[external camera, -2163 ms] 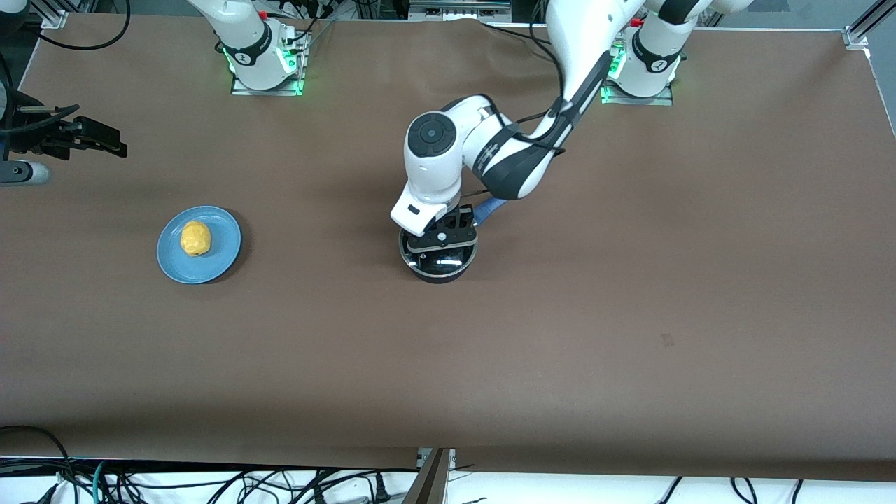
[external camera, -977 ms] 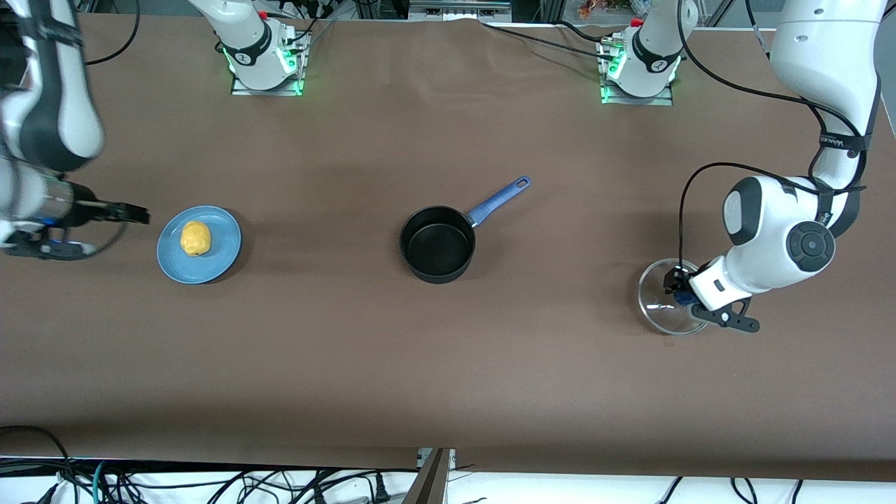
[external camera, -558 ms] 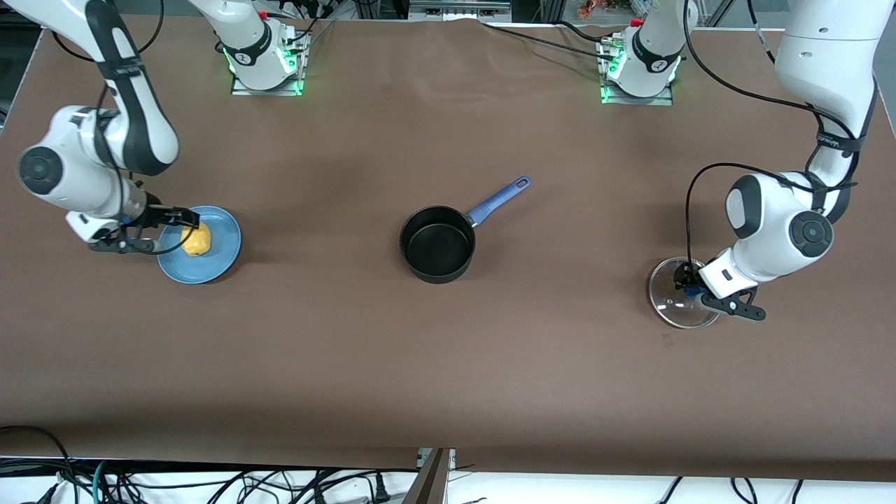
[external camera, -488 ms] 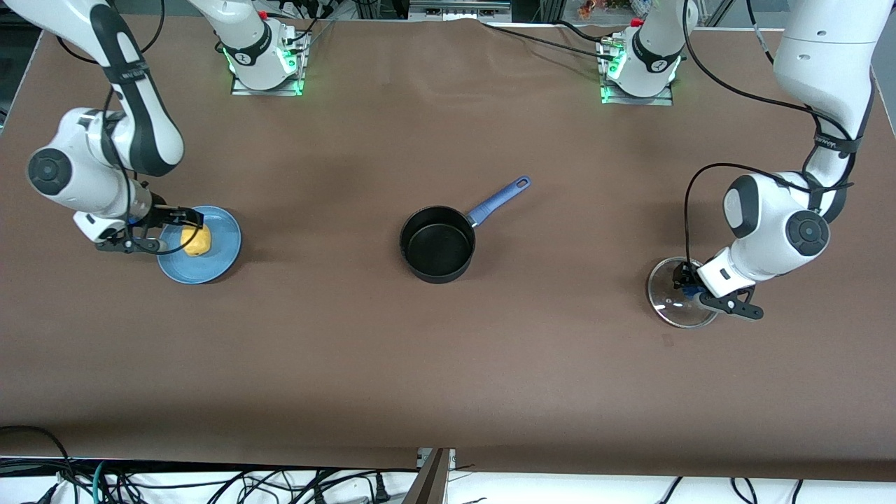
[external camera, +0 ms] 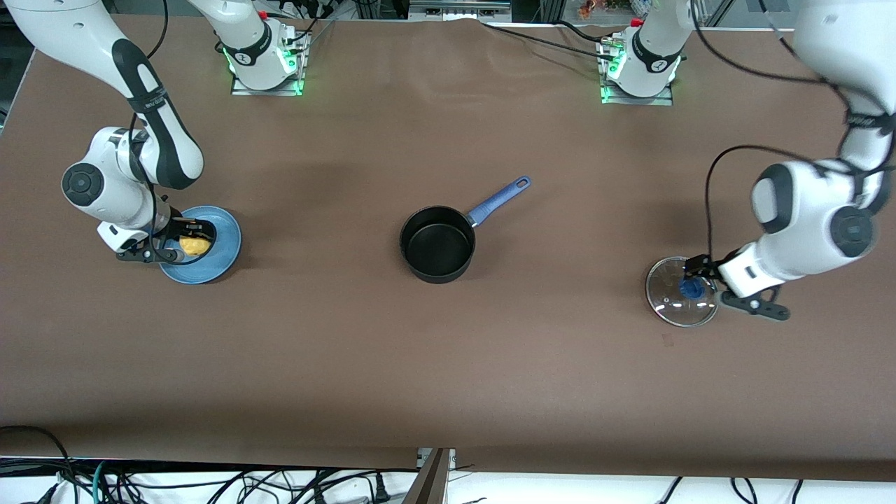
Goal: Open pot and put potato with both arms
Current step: 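Set the lid on the table while the right gripper grasps the potato, then carry the yellow potato with the right gripper into the saucepan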
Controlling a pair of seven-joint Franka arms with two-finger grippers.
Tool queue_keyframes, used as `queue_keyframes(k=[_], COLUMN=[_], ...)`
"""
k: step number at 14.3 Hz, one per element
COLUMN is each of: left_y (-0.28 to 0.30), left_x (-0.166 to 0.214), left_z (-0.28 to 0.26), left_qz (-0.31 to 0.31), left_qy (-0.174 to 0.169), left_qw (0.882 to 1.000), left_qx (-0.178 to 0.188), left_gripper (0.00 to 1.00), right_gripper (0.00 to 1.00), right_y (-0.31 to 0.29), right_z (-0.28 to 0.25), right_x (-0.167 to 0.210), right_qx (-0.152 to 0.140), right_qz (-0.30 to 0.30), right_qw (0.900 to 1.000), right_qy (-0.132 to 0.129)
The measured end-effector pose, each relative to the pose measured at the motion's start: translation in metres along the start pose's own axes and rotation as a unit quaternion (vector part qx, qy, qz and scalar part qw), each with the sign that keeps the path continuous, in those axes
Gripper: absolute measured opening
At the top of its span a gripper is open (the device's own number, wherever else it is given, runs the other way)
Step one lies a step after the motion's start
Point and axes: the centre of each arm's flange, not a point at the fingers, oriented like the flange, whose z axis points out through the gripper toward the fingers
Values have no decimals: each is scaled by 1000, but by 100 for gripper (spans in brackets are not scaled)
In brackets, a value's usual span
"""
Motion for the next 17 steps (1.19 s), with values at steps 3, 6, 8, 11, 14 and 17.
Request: queue_keyframes(k=[3,6,8,11,14,17], left_y=[13,30,36,42,65,77], left_x=[-5,-24,-36,-45,-48,-47], left_z=[-109,-192,-220,-241,-256,-258], left_qz=[-22,-60,-84,-95,-101,-119], left_qy=[-11,-16,-16,-12,-14,-14], left_qw=[1000,998,996,995,995,993], left_qx=[-4,-4,-2,0,0,1], left_gripper=[100,100,100,100,100,100], right_gripper=[63,63,63,63,63,63], right_y=[-6,-31,-55,-116,-207,-312], right_z=[-13,-58,-104,-170,-212,-219], right_x=[8,25,39,56,57,52], right_qx=[1,9,15,39,57,82], right_qz=[-7,-9,10,66,150,240], right_qw=[1000,1000,999,994,984,963], right_qy=[12,-22,-50,-78,-77,-88])
